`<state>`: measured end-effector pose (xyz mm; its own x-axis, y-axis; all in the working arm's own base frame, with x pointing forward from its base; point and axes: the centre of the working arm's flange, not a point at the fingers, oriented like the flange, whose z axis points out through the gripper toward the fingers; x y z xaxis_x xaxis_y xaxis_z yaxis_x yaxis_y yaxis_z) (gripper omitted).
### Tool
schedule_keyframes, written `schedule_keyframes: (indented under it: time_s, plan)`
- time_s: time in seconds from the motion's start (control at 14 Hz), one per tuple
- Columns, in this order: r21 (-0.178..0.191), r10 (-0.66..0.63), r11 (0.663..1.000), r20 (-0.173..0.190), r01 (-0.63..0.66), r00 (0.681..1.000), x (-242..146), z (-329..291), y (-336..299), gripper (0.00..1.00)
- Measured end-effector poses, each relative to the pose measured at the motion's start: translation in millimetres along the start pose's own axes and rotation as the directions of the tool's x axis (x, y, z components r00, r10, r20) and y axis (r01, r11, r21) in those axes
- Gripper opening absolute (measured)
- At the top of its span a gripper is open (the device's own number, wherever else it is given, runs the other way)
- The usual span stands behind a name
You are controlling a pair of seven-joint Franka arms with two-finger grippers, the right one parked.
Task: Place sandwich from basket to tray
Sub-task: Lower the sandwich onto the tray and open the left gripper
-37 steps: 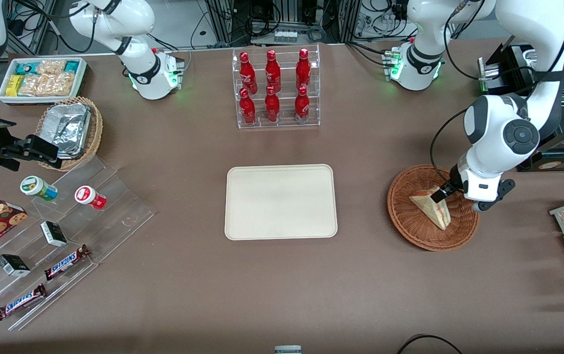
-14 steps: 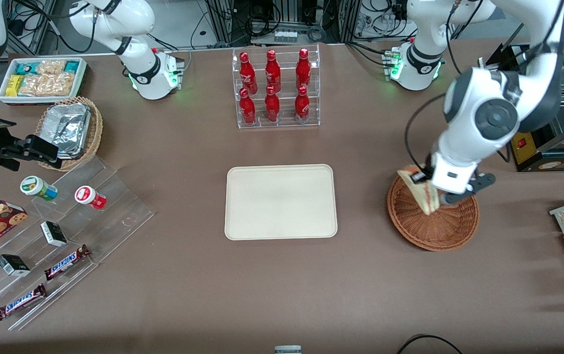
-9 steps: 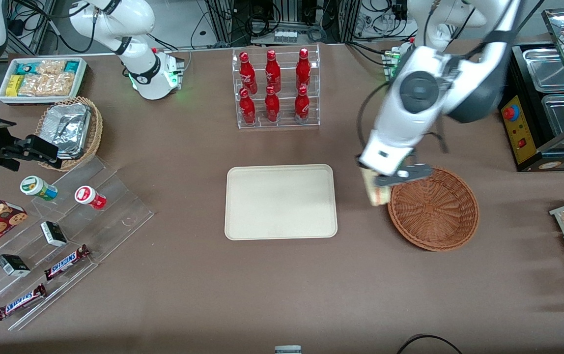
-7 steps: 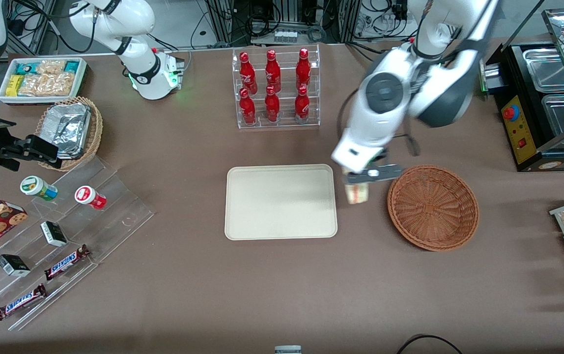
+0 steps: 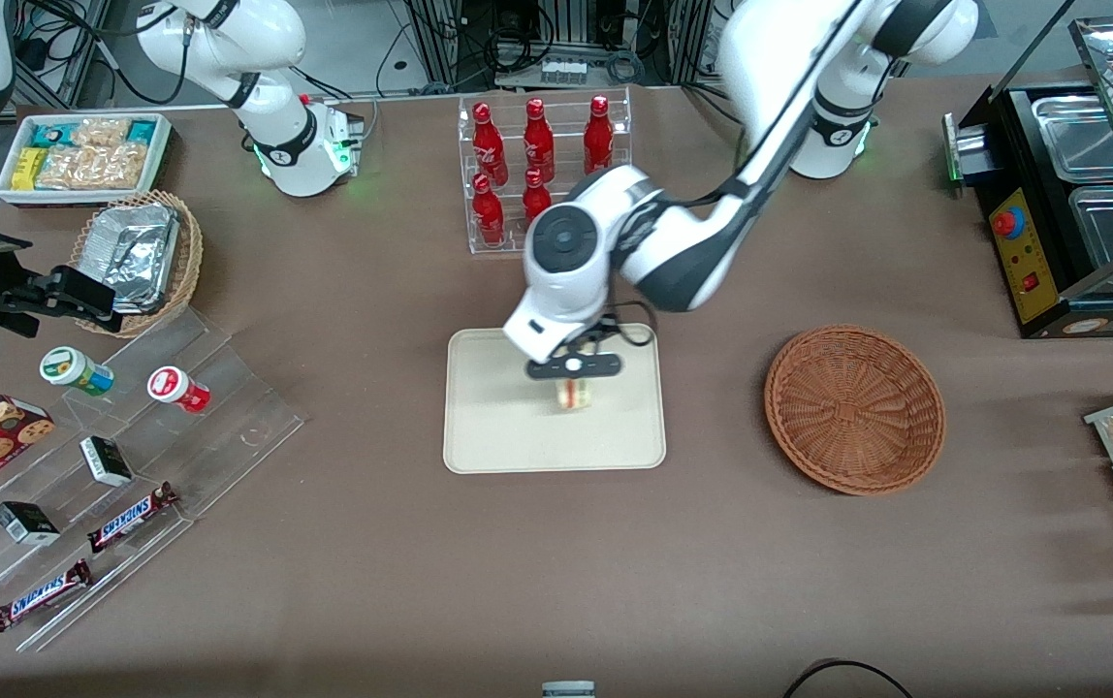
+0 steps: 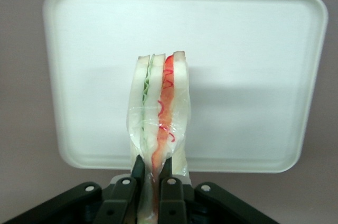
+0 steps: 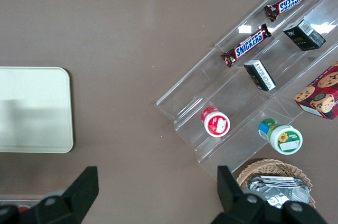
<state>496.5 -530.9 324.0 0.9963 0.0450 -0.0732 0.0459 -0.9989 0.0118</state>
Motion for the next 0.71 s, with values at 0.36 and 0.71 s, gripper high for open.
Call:
schedule_keyframes:
  time_s: [0.36,0.71]
  plan:
    - [0.002,0.004,1.0,-0.055,-0.004,0.998,-1.1,58.6,20.8,0.14]
    - [0.027,0.016,1.0,-0.064,-0.014,0.998,3.3,82.8,18.5,0.15]
